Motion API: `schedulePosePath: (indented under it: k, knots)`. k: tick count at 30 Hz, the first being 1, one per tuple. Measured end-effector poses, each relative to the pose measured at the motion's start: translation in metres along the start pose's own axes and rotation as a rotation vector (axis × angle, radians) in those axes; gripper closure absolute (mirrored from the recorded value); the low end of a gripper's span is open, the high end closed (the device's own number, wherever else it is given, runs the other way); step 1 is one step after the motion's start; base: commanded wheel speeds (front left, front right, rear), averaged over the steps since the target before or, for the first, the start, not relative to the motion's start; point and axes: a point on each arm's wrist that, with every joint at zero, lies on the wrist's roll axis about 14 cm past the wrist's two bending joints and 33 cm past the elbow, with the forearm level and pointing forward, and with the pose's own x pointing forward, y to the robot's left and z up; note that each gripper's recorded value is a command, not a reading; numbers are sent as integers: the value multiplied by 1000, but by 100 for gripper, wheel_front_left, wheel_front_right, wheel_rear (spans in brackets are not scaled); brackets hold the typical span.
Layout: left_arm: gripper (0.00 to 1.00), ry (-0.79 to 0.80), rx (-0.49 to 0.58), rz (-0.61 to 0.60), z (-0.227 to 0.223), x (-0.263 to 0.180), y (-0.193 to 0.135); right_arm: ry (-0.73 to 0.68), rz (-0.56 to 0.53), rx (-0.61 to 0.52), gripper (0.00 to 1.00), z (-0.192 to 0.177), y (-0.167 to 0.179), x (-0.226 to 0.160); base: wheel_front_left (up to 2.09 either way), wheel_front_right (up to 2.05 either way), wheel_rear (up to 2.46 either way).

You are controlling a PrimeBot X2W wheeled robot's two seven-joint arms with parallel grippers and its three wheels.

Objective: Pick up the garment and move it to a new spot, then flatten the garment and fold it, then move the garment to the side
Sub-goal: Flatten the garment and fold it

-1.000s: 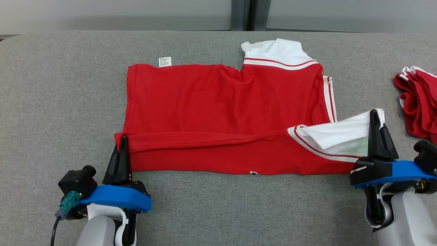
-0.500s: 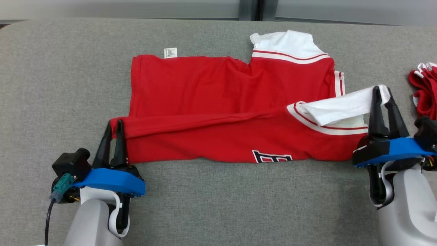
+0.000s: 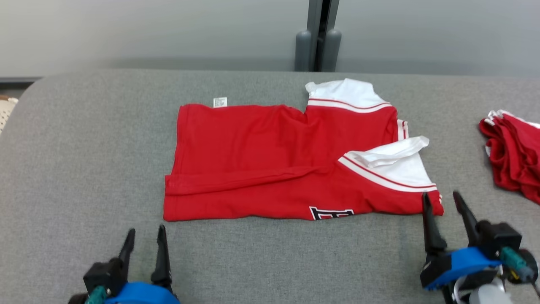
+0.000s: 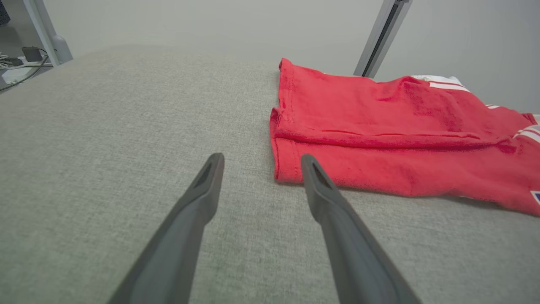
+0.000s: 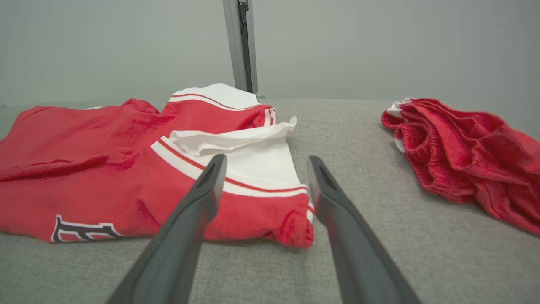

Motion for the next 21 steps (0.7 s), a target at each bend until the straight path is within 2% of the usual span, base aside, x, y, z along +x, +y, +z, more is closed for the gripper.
schedulePosePath:
  k: [9, 14, 21]
  knots:
    - [0, 31, -15, -15, -15, -24, -12, 53, -2, 18, 0, -18, 0, -35, 0, 0, 0]
    - [0, 43, -35, -12, -18, -21, -12, 68, -1, 20, 0, -23, 1, -34, 0, 0, 0]
    - [0, 36, -39, -31, -10, 14, -16, 62, -7, 21, 0, -22, -2, -13, 0, 0, 0]
